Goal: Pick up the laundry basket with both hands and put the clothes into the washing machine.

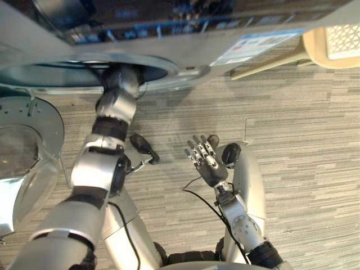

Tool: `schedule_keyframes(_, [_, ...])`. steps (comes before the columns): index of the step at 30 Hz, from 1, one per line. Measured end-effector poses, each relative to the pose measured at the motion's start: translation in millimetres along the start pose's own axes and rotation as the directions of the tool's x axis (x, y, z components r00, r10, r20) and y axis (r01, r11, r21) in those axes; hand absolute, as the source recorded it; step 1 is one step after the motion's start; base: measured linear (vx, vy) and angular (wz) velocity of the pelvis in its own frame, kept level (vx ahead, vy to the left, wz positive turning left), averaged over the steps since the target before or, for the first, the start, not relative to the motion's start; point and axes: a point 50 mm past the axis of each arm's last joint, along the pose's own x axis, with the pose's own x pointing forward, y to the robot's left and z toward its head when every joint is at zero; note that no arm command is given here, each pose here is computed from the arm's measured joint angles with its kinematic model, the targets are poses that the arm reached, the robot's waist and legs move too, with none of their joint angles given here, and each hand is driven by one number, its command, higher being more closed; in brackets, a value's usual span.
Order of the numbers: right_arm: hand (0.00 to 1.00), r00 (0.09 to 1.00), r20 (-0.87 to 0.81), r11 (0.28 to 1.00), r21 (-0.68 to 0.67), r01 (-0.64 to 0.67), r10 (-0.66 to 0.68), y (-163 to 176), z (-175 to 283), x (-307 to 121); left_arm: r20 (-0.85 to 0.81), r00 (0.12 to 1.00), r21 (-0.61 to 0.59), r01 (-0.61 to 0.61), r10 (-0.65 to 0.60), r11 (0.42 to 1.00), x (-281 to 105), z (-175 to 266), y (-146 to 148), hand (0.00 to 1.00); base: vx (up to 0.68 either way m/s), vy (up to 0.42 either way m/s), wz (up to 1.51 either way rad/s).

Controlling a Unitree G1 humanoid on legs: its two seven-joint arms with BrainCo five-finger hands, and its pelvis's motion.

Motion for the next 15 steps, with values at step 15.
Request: schedule_keyframes(15, [0.0,0.992,-0.042,0.979,-0.174,0.11,-0.119,-19,4,-5,-0.604,0.749,-0.545,-0.14,-0.272,0.827,-168,-191,-66,0.0,0.04,-0.08,0.03])
